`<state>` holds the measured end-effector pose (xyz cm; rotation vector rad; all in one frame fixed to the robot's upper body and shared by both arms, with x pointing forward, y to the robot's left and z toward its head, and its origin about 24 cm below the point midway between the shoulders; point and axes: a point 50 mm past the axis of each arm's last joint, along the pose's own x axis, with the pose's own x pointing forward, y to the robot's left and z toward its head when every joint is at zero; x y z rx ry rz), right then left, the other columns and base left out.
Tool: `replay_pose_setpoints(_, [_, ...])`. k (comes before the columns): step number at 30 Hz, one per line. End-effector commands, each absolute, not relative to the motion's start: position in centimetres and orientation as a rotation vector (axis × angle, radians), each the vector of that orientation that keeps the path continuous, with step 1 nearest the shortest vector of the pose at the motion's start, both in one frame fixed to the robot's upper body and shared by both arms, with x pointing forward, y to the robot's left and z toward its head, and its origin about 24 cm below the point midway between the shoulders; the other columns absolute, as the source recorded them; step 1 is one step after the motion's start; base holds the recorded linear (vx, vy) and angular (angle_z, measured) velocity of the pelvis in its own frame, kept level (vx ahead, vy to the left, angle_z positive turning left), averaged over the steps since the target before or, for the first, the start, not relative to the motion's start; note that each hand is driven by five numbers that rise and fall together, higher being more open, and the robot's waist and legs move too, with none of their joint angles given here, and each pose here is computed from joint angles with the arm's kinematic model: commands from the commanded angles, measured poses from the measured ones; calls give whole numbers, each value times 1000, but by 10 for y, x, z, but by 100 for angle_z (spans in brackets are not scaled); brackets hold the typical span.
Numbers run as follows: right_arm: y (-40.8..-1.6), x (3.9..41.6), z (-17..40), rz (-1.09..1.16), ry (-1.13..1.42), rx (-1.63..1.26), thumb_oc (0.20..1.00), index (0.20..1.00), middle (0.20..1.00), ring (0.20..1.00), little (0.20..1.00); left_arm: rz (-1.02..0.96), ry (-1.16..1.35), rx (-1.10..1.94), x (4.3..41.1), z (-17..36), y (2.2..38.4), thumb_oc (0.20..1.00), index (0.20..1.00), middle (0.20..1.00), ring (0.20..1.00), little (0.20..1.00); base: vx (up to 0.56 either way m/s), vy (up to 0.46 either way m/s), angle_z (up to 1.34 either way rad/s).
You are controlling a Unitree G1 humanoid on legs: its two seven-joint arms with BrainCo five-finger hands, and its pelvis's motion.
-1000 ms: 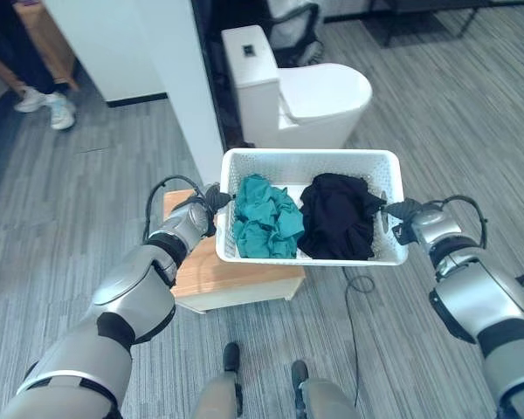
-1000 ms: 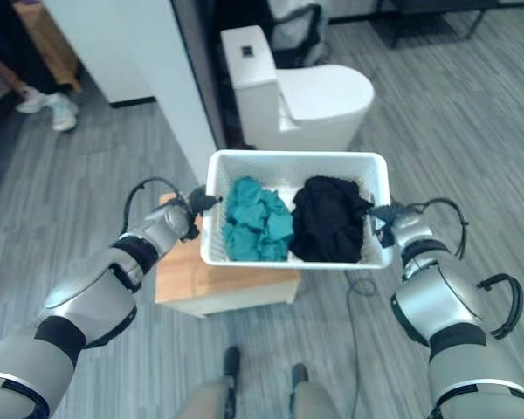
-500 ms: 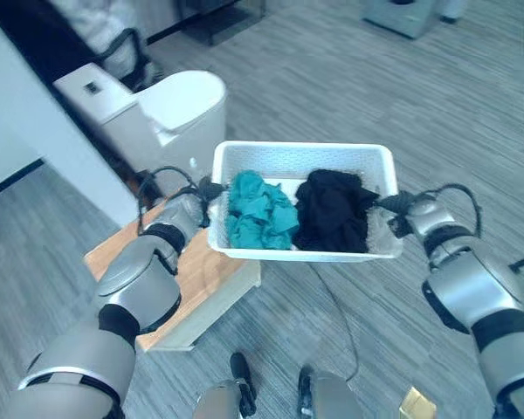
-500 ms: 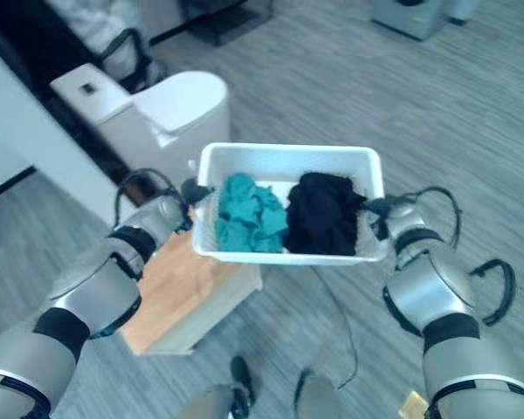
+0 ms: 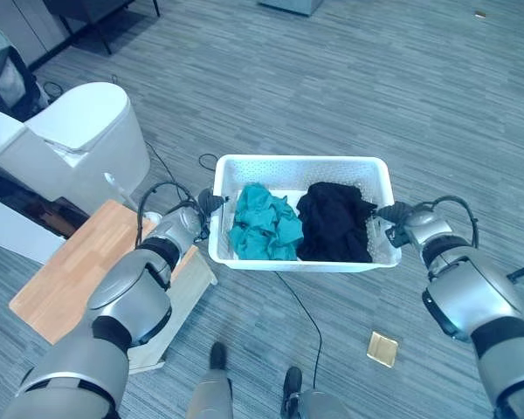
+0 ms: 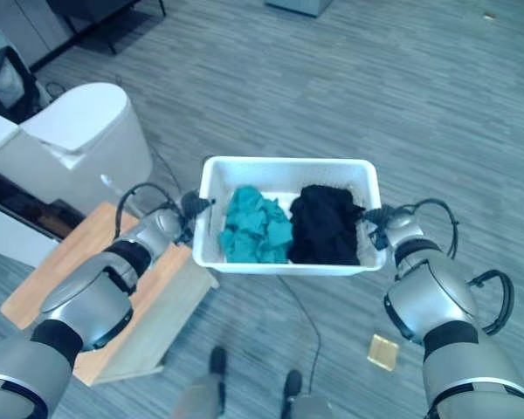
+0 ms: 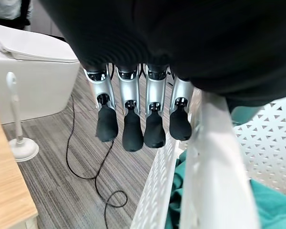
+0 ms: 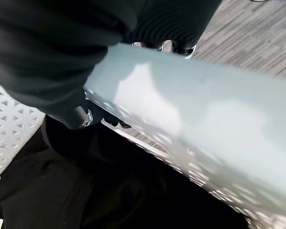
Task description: Grab the laundry basket,head to the washer,open it,put in the laundry and shut it.
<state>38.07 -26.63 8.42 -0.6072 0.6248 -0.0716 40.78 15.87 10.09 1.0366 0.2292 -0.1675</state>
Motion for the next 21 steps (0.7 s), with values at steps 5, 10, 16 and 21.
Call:
replay_pose_setpoints(5, [-298,392,152,-216,431,-584,200,200,200,200,200,123,172,1093,422,172,214,200,200,200,200,200,35,-84,2])
replay_pose_setpoints(10, [-303,390,152,-227,430,-588,200,200,200,200,200,130,175,1090,421,172,219,200,200,200,200,200,46,-102,-7])
replay_pose_setpoints(16, [-315,384,151,-250,410,-568,200,200,200,200,200,134,174,1073,421,177,225,200,200,200,200,200,86,-252,18])
replay_pose_setpoints(21, [-306,385,140,-202,415,-595,200,200,200,200,200,114,173,1047,419,172,228,200,200,200,200,200,283,-21,8])
